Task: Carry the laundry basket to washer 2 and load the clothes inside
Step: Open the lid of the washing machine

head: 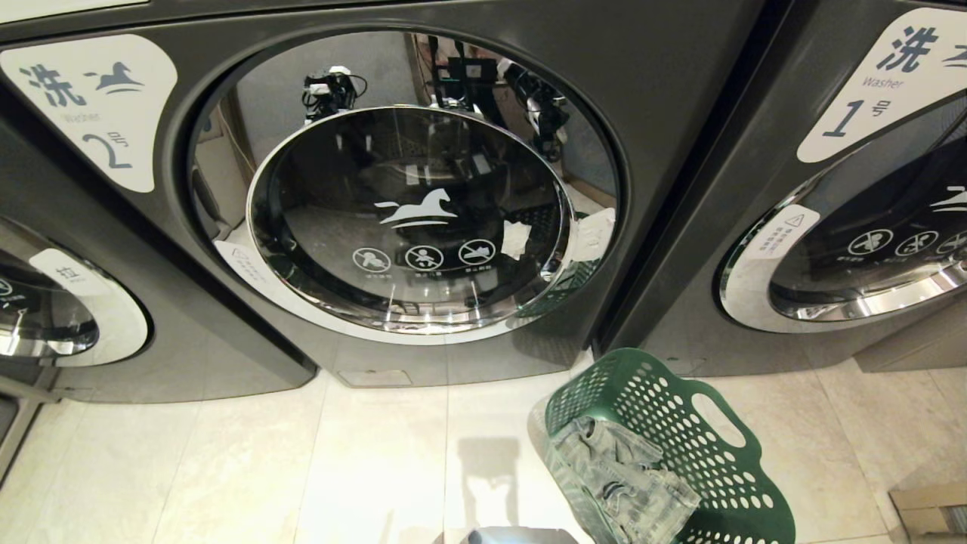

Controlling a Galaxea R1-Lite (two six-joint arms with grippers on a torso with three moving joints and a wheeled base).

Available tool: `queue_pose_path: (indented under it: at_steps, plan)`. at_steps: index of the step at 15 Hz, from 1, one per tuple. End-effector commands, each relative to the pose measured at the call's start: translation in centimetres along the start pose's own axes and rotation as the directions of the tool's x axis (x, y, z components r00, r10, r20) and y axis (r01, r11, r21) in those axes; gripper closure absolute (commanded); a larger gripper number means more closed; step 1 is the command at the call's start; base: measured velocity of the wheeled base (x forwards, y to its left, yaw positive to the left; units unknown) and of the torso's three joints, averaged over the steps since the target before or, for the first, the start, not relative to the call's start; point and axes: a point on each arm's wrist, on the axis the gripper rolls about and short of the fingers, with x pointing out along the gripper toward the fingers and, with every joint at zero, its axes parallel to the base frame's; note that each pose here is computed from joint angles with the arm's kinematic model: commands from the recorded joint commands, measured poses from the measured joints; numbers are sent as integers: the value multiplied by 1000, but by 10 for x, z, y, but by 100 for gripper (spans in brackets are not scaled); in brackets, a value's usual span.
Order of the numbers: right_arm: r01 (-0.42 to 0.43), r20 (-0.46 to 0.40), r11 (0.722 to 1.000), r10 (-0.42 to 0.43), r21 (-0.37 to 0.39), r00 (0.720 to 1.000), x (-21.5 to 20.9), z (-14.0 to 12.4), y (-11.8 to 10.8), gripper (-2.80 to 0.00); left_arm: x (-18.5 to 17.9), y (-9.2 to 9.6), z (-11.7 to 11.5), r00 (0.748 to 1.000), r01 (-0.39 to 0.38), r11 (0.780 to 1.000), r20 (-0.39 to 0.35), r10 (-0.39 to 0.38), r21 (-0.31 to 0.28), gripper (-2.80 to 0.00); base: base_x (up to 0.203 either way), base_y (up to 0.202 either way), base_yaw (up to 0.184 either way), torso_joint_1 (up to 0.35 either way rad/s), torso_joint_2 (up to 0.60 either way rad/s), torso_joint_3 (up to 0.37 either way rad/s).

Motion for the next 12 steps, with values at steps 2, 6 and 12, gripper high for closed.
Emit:
queue_pose_path:
  at_steps: [2, 6, 12]
  plan:
    - [0, -5, 1000, 0, 1, 1000, 0, 0, 0, 0, 5, 1, -12, 997, -83, 997, -10, 83, -5, -280, 0, 0, 0, 0, 0, 0]
    - [-2, -5, 1000, 2, -1, 1000, 0, 0, 0, 0, 5, 2, -11, 996, -88, 996, 1, 88, -25, -280, 0, 0, 0, 0, 0, 0]
    - [-2, -5, 1000, 2, -1, 1000, 0, 0, 0, 0, 5, 2, -11, 996, -86, 996, 0, 86, -12, -280, 0, 0, 0, 0, 0, 0]
